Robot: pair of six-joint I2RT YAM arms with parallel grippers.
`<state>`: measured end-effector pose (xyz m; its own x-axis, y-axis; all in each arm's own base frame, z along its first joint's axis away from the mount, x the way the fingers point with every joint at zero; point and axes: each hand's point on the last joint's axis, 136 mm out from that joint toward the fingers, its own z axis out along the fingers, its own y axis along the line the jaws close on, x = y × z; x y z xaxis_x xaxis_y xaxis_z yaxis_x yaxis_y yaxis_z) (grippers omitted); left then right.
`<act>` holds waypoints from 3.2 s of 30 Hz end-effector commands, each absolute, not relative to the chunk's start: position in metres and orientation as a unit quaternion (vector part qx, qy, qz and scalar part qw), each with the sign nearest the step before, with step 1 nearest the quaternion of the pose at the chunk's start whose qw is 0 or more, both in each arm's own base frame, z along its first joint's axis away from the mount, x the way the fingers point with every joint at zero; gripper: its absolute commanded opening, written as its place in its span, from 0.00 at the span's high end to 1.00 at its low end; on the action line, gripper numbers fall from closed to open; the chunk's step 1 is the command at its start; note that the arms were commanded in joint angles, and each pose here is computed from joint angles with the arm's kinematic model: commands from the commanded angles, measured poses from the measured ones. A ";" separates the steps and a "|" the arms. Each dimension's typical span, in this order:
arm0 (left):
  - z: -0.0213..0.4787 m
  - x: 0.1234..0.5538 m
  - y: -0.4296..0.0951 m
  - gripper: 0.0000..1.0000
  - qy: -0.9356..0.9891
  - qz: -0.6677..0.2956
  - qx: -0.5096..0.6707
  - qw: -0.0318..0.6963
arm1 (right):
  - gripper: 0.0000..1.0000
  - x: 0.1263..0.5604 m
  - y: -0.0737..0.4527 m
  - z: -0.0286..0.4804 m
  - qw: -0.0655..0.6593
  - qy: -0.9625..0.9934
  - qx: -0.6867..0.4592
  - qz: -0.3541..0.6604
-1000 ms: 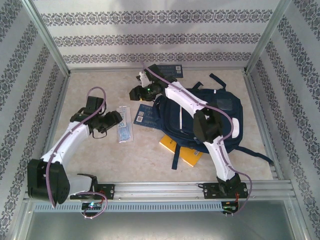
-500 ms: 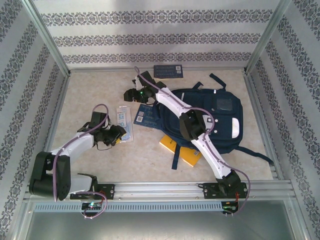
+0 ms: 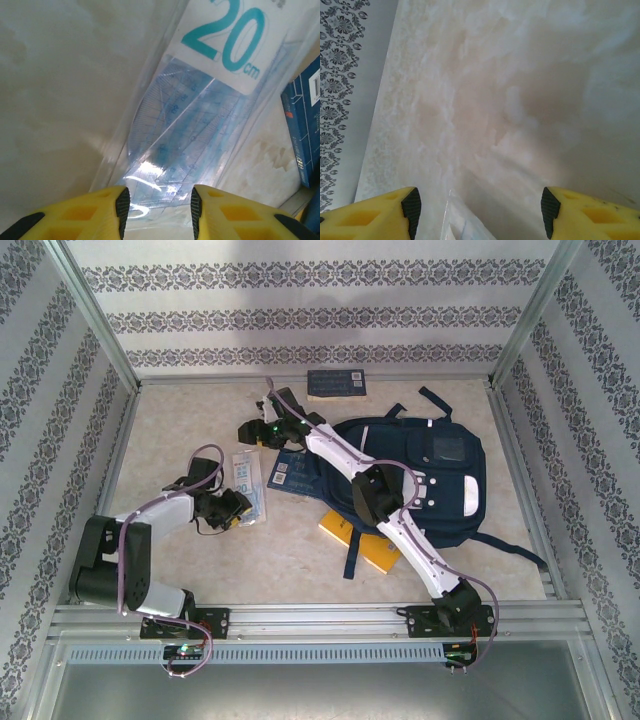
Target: Pack the student bag
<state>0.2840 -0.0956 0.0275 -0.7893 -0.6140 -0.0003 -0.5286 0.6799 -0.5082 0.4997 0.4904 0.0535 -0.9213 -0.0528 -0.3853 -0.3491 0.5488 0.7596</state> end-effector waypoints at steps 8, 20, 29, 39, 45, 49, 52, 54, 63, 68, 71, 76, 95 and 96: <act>0.013 0.280 -0.068 0.59 0.927 -0.179 -0.319 0.077 | 0.46 0.447 0.496 0.038 0.048 0.848 -0.167 0.500; 0.021 0.284 -0.070 0.59 0.929 -0.184 -0.311 0.083 | 0.92 0.435 0.487 0.065 0.042 0.845 -0.166 0.507; 0.070 0.281 -0.068 0.42 0.935 -0.189 -0.275 0.120 | 1.00 0.453 0.452 0.118 0.118 0.848 -0.155 0.492; 0.153 0.287 -0.065 0.19 0.949 -0.178 -0.152 0.211 | 1.00 0.413 0.420 0.177 0.158 0.820 -0.207 0.510; 0.179 0.291 -0.078 0.18 0.930 -0.220 -0.122 0.270 | 1.00 0.383 0.398 0.234 0.180 0.793 -0.253 0.524; 0.200 0.296 -0.098 0.18 0.911 -0.268 -0.075 0.304 | 1.00 0.364 0.385 0.267 0.185 0.781 -0.281 0.526; 0.224 0.295 -0.119 0.17 0.890 -0.292 -0.012 0.350 | 1.00 0.356 0.371 0.293 0.195 0.775 -0.282 0.531; 0.246 0.291 -0.126 0.14 0.866 -0.299 0.028 0.399 | 1.00 0.353 0.359 0.310 0.211 0.772 -0.279 0.531; 0.287 0.288 -0.137 0.10 0.801 -0.330 0.082 0.493 | 1.00 0.341 0.323 0.373 0.246 0.737 -0.225 0.588; 0.284 0.298 -0.142 0.04 0.767 -0.413 -0.003 0.492 | 1.00 0.357 0.295 0.396 0.275 0.718 -0.111 0.630; 0.270 0.309 -0.147 0.01 0.749 -0.474 -0.071 0.457 | 1.00 0.363 0.285 0.405 0.278 0.693 -0.051 0.664; 0.242 0.329 -0.160 0.00 0.732 -0.546 -0.164 0.374 | 1.00 0.365 0.278 0.418 0.287 0.672 0.002 0.682; 0.265 0.369 -0.225 0.01 0.637 -0.666 -0.207 0.329 | 1.00 0.383 0.293 0.451 0.300 0.612 0.139 0.718; 0.267 0.371 -0.231 0.01 0.630 -0.675 -0.204 0.326 | 1.00 0.382 0.294 0.454 0.300 0.609 0.143 0.721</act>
<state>0.3663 -0.2177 0.2187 -0.7153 -0.6872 -0.1267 0.0502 0.1303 -0.9902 0.3806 0.2978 0.4189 -0.8185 0.5502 -0.1654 -0.2026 -0.0070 0.9792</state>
